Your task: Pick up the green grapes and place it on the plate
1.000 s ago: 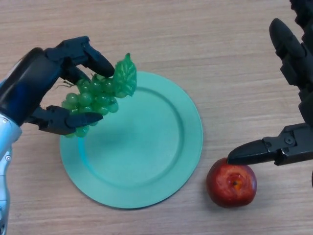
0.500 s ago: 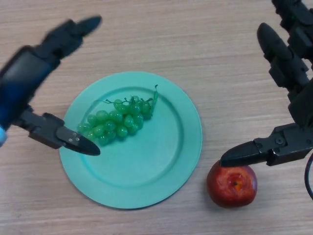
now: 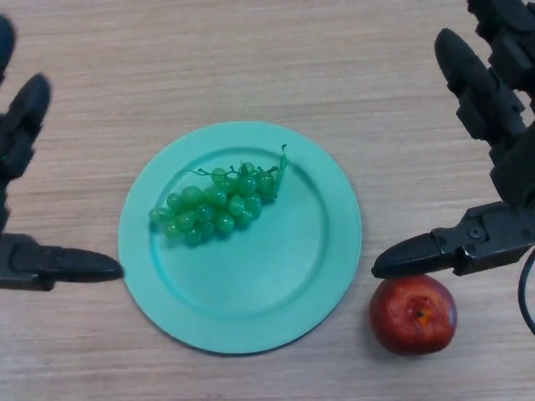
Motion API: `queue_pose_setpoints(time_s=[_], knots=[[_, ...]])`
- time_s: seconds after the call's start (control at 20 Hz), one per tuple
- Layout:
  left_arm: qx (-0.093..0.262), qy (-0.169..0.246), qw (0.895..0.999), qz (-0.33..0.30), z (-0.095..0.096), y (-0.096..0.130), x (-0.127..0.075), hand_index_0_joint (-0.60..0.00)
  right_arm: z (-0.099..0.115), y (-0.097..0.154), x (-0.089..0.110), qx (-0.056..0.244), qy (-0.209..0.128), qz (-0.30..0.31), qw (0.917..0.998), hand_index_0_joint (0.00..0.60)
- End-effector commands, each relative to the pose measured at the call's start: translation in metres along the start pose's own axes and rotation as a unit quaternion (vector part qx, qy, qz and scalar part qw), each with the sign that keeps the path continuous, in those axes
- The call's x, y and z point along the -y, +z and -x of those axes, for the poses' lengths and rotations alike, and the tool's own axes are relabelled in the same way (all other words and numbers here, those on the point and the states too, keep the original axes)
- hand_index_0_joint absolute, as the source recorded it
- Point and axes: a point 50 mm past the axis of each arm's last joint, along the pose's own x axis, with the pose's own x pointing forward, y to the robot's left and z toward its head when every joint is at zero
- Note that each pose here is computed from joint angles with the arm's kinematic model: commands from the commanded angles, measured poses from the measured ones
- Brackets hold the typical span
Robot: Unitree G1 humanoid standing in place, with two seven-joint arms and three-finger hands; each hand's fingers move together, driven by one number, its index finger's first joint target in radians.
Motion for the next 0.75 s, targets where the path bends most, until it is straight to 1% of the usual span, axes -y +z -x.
queue_pose_setpoints(time_s=[0.05,0.2,0.3,0.45,0.6,0.75], knots=[[0.127,0.014,0.991,-0.034,0.0093,0.035,-0.0069,0.0,0.0037,0.0291,-0.0032,0.109,0.0,0.009,0.994,0.0],[0.13,0.008,0.991,-0.036,0.0131,0.0359,-0.004,0.0,0.004,0.0286,-0.0044,0.114,0.001,0.007,0.9934,0.0],[0.133,-0.005,0.99,-0.047,0.0149,0.0368,-0.0015,0.0,0.0047,0.0286,-0.0043,0.114,0.001,0.007,0.9935,0.0],[0.133,-0.009,0.99,-0.054,0.0157,0.0376,-0.0007,0.0,0.0043,0.03,-0.0033,0.114,0.001,0.006,0.9935,0.0],[0.146,-0.02,0.987,-0.07,0.0168,0.0387,0.0004,0.0,0.0039,0.0292,-0.0024,0.115,0.004,0.007,0.9933,0.0],[0.15,-0.02,0.986,-0.076,0.0177,0.0384,0.0002,0.0,0.0039,0.0282,-0.0013,0.114,0.004,0.008,0.9935,0.0]])
